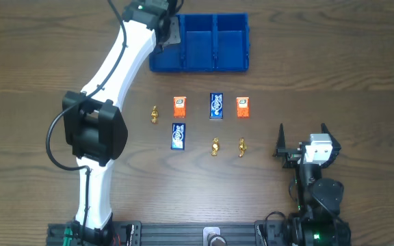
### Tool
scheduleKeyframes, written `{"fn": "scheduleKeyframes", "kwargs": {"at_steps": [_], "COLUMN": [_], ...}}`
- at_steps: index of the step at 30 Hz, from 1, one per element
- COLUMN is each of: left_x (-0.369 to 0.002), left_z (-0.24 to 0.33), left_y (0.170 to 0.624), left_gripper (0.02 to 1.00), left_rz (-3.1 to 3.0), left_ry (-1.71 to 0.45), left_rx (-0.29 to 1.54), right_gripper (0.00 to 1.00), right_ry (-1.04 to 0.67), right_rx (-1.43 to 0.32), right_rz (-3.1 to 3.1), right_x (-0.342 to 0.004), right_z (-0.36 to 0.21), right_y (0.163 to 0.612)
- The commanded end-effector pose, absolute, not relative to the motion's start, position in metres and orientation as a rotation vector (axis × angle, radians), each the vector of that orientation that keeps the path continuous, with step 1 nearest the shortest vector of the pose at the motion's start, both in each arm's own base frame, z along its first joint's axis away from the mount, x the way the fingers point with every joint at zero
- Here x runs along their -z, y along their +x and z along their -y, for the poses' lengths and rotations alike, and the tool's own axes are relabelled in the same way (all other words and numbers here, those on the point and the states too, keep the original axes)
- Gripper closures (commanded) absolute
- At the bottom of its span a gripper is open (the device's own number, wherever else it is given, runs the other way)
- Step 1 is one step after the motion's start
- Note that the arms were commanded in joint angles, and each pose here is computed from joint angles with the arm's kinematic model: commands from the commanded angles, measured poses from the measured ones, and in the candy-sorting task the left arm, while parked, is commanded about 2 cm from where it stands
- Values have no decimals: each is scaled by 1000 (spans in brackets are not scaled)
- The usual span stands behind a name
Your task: Sort Candies Into Trays
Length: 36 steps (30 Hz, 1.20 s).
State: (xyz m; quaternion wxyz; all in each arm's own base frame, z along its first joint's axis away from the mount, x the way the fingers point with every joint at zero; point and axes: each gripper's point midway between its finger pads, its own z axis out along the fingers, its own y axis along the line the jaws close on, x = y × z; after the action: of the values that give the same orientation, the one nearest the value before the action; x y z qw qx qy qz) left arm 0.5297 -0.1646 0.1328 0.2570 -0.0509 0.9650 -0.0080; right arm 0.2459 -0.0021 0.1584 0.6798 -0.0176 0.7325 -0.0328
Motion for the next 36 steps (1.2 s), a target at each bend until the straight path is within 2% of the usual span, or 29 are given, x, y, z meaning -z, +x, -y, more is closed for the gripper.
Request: {"fn": "scheduleKeyframes", "kwargs": {"at_steps": [1,6,9,13,17,21,23,25,31,36], "left_x": [-144,-143,-142,-141,-160,-193,-196,-185,-107,-62], "left_z": [167,167,167,168,181,210,222,230,230,224], "left_y": [536,534,532,530,509,464,447,429,389,371], "left_gripper": [606,581,415,290,266,237,226,222,229,233], "left_rz": [-2595,-2604,-2610,-2621,-2632,-2651,-2661,-2691,-2874,-2943], "left_ry": [-83,-73,-72,-75,-44,8,38,53,-5,-26], "left_rx": [49,44,41,49,57,76,77,51,22,15], "right_gripper": [3,3,3,3,3,3,3,3,3,3], "right_ry": [-50,-50,-50,-50,-50,-50,-50,-50,-50,-50], "right_rx": [81,81,81,81,81,81,81,81,81,81], "right_rz": [-1645,-1645,-1645,-1645,-1645,-1645,-1645,-1645,-1645,-1645], "right_x": [-157,-157,-157,-157,-157,-157,-157,-157,-157,-157], "right_z": [2,2,2,2,2,2,2,2,2,2], "right_y": [246,246,246,246,246,246,246,246,246,246]}}
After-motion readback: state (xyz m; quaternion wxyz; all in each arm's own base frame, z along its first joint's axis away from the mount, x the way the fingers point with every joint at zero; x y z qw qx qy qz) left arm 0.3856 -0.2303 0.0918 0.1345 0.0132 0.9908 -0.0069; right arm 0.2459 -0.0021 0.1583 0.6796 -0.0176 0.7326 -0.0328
